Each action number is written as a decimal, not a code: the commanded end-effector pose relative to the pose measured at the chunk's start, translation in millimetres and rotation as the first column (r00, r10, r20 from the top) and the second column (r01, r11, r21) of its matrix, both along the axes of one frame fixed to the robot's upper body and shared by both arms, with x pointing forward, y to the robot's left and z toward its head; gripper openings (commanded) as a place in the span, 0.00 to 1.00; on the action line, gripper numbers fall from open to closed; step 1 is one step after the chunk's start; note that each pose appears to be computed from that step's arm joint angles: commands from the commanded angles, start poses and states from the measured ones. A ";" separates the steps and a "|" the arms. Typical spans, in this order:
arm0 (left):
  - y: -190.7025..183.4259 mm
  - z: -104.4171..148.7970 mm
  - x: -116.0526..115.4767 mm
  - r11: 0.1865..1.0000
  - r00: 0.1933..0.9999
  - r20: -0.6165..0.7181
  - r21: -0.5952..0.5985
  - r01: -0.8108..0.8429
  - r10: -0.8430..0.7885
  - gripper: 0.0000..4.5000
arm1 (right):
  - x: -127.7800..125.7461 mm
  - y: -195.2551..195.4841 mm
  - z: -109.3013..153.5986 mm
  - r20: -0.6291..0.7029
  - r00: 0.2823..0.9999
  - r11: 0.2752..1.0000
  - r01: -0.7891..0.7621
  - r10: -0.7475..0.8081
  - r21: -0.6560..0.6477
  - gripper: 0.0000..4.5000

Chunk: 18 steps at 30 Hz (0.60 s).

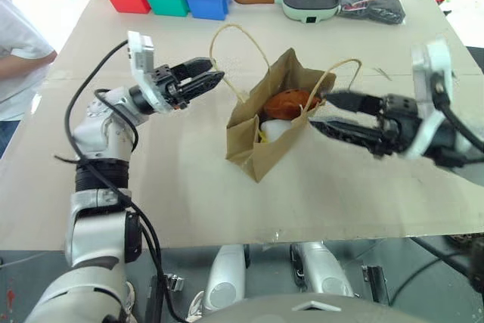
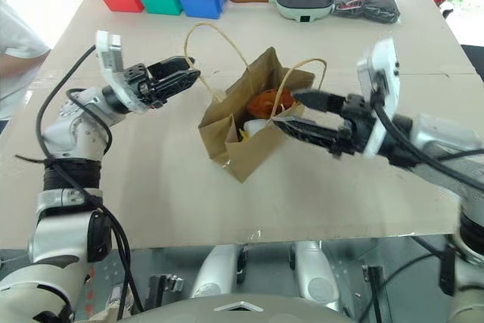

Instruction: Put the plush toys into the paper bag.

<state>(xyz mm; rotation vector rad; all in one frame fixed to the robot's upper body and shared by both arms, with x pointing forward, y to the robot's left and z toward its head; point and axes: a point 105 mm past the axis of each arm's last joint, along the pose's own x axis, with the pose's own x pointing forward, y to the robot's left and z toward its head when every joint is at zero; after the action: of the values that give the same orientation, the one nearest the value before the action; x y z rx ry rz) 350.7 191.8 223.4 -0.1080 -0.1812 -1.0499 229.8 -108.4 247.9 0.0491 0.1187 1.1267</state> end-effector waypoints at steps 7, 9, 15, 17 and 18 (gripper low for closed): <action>-15.4 -35.1 -73.2 0.995 0.990 -0.129 0.067 0.068 -0.059 1.00 | -11.4 -5.9 -36.9 0.007 0.999 0.987 0.053 -0.053 -0.148 0.52; -26.9 -42.6 -79.5 0.994 0.991 -0.122 0.084 0.065 -0.055 1.00 | 3.4 11.7 -56.5 0.028 0.998 0.986 0.054 -0.050 -0.159 0.32; -50.7 -49.8 -91.8 0.994 0.997 -0.077 0.103 0.020 -0.012 1.00 | 45.6 61.8 -81.3 0.122 0.992 0.994 0.044 -0.031 -0.100 0.01; -54.6 -50.0 -93.4 0.995 0.998 -0.062 0.102 -0.005 0.011 1.00 | 53.9 71.7 -81.6 0.140 0.990 0.996 0.035 -0.024 -0.076 0.01; -56.1 -49.4 -91.9 0.995 0.998 -0.050 0.101 -0.024 0.029 1.00 | 55.3 75.2 -81.4 0.146 0.989 0.998 0.023 -0.013 -0.066 0.01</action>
<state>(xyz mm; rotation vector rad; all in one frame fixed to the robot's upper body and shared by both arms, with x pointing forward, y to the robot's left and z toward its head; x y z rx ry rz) 260.6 140.7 161.8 -0.0886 -0.0155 -1.0406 283.1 -37.2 157.2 -0.0710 0.0958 1.0868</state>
